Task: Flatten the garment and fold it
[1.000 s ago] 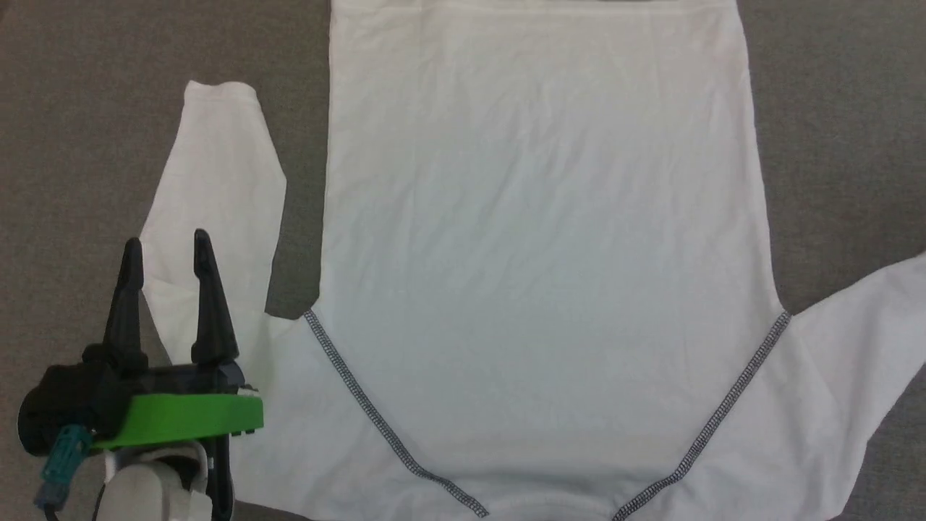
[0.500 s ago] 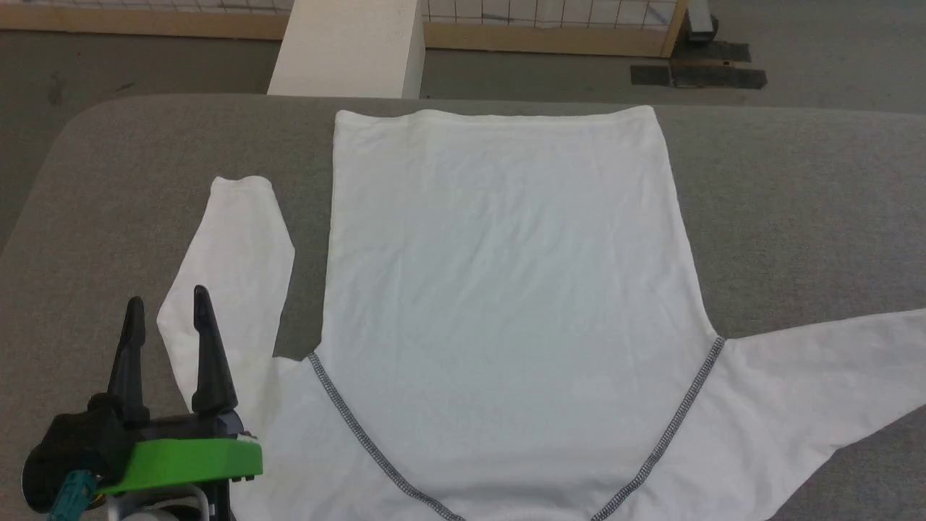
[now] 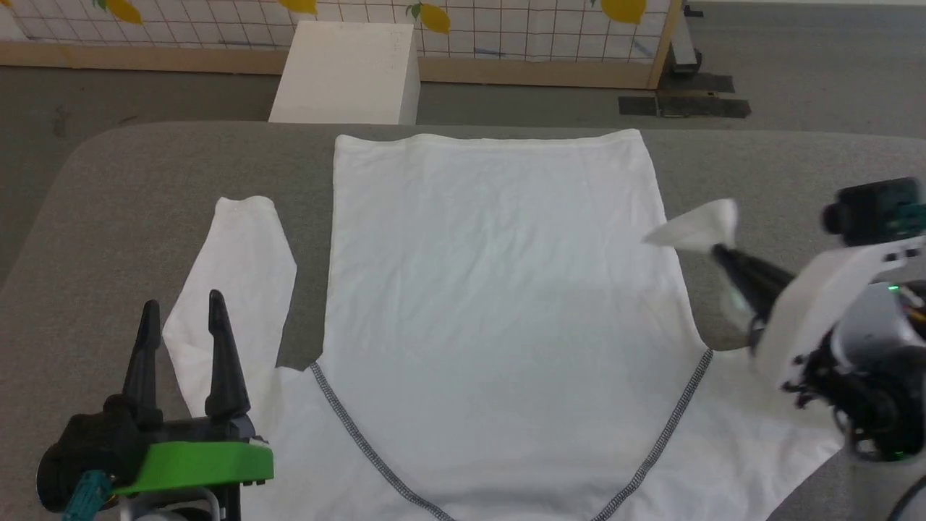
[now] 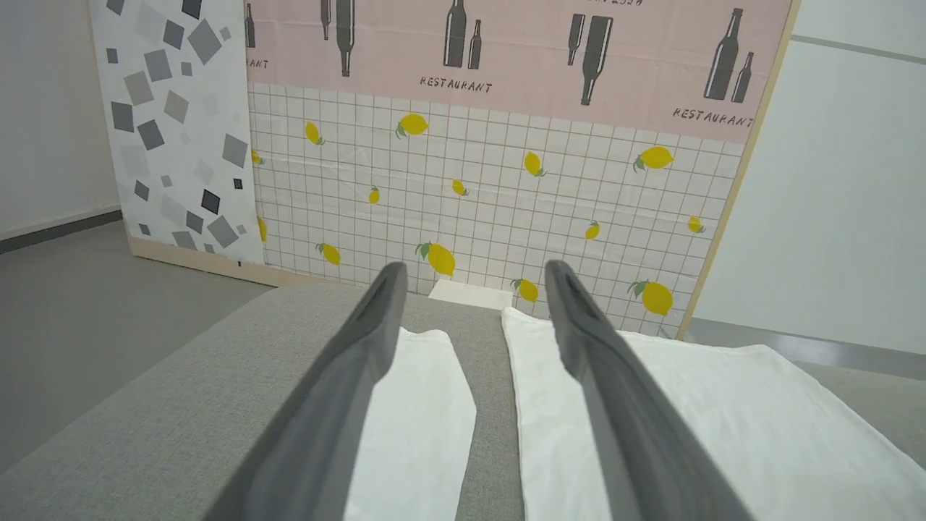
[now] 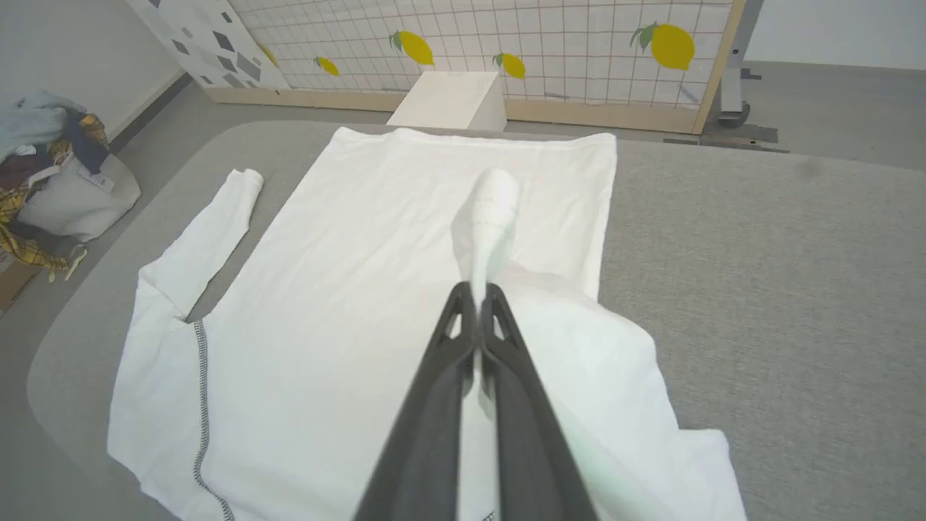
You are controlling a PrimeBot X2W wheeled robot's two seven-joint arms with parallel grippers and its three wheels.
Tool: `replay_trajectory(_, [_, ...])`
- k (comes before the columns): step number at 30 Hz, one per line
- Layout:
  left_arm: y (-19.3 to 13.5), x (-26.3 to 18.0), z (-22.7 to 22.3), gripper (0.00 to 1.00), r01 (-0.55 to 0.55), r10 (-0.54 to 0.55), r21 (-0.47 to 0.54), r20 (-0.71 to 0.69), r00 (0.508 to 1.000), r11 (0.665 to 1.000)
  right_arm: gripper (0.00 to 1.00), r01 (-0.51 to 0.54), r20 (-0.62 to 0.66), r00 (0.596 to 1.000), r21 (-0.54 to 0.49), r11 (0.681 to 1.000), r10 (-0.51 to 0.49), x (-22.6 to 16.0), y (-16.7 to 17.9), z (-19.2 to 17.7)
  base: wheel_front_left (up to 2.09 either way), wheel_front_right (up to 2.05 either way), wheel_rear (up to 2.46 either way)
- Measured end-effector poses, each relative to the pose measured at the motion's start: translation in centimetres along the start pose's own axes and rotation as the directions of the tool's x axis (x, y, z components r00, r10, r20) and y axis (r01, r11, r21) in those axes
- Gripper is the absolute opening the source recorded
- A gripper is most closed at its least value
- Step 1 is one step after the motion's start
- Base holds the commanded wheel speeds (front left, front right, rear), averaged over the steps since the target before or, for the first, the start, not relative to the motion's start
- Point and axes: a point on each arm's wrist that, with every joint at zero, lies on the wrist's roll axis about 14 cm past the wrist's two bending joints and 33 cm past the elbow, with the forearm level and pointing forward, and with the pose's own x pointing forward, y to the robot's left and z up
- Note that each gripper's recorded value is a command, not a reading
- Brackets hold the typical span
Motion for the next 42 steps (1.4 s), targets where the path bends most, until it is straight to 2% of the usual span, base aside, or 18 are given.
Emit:
replay_trajectory(4, [0.4, -0.4, 0.2, 1.0, -0.009, 0.009, 0.005, 0.003, 1.0, 1.0, 0.0, -0.207, -0.057, 0.977, 0.013, 0.978, 0.207, 1.8, 7.6, -2.4, 0.0, 0.0, 0.0])
replay_trajectory(10, [1.1, -1.2, 0.2, 1.0, -0.025, 0.025, 0.011, -0.006, 1.0, 1.0, 0.0, -0.378, -0.144, 0.914, 0.044, 0.925, 0.38, 4.0, 14.2, -5.9, 0.0, 0.0, 0.0])
replay_trajectory(19, [3.0, -2.7, 0.3, 1.0, -0.087, 0.088, 0.031, -0.021, 0.996, 0.996, 0.0, -0.54, -0.236, 0.81, 0.055, 0.84, 0.536, 6.8, 20.9, -8.4, 0.0, 0.0, 0.0])
replay_trajectory(24, [4.2, -3.3, 0.1, 1.0, -0.126, 0.128, 0.047, -0.032, 0.991, 0.991, 0.01, -0.577, -0.405, 0.745, 0.008, 0.817, 0.53, 7.5, 22.6, -12.7, 0.0, 0.0, 0.0])
replay_trajectory(25, [4.4, -3.4, 0.0, 1.0, -0.131, 0.133, 0.048, -0.036, 0.991, 0.99, 0.6, -0.584, -0.455, 0.726, -0.015, 0.811, 0.515, 7.5, 22.7, -13.9, 0.0, 0.0, 0.0])
replay_trajectory(26, [4.5, -3.4, 0.0, 1.0, -0.136, 0.137, 0.048, -0.038, 0.99, 0.99, 1.0, -0.589, -0.476, 0.715, -0.015, 0.808, 0.513, 7.4, 22.8, -14.5, 0.0, 0.0, 0.0])
replay_trajectory(27, [4.6, -3.5, -0.1, 1.0, -0.14, 0.142, 0.048, -0.041, 0.989, 0.989, 1.0, -0.592, -0.478, 0.71, -0.008, 0.806, 0.517, 7.5, 23.0, -14.7, 0.0, 0.0, 0.0])
replay_trajectory(30, [4.7, -3.4, -0.3, 1.0, -0.146, 0.148, 0.049, -0.045, 0.988, 0.988, 1.0, -0.588, -0.427, 0.731, 0.0, 0.809, 0.531, 8.0, 22.9, -13.4, 0.0, 0.0, 0.0])
replay_trajectory(33, [4.4, -3.2, -0.3, 1.0, -0.136, 0.137, 0.043, -0.044, 0.99, 0.99, 1.0, -0.565, -0.279, 0.788, 0.025, 0.825, 0.549, 8.9, 22.3, -9.4, 0.0, 0.0, 0.0])
replay_trajectory(35, [4.1, -3.0, -0.3, 1.0, -0.126, 0.128, 0.038, -0.041, 0.991, 0.991, 1.0, -0.538, -0.135, 0.832, 0.039, 0.842, 0.538, 9.2, 21.1, -5.8, 0.0, 0.0, 0.0])
replay_trajectory(38, [3.7, -2.7, -0.2, 1.0, -0.113, 0.114, 0.031, -0.035, 0.993, 0.993, 1.0, -0.466, 0.072, 0.884, 0.039, 0.884, 0.463, 9.1, 17.5, -0.7, 0.0, 0.0, 0.0])
replay_trajectory(39, [3.5, -2.6, -0.2, 1.0, -0.108, 0.109, 0.028, -0.033, 0.994, 0.994, 1.0, -0.417, 0.159, 0.899, 0.029, 0.908, 0.408, 8.8, 15.2, 1.3, 0.0, 0.0, 0.0])
replay_trajectory(42, [3.1, -2.3, -0.2, 1.0, -0.094, 0.094, 0.023, -0.03, 0.995, 0.995, 1.0, -0.259, 0.314, 0.917, 0.002, 0.966, 0.245, 7.2, 9.1, 4.2, 0.0, 0.0, 0.0])
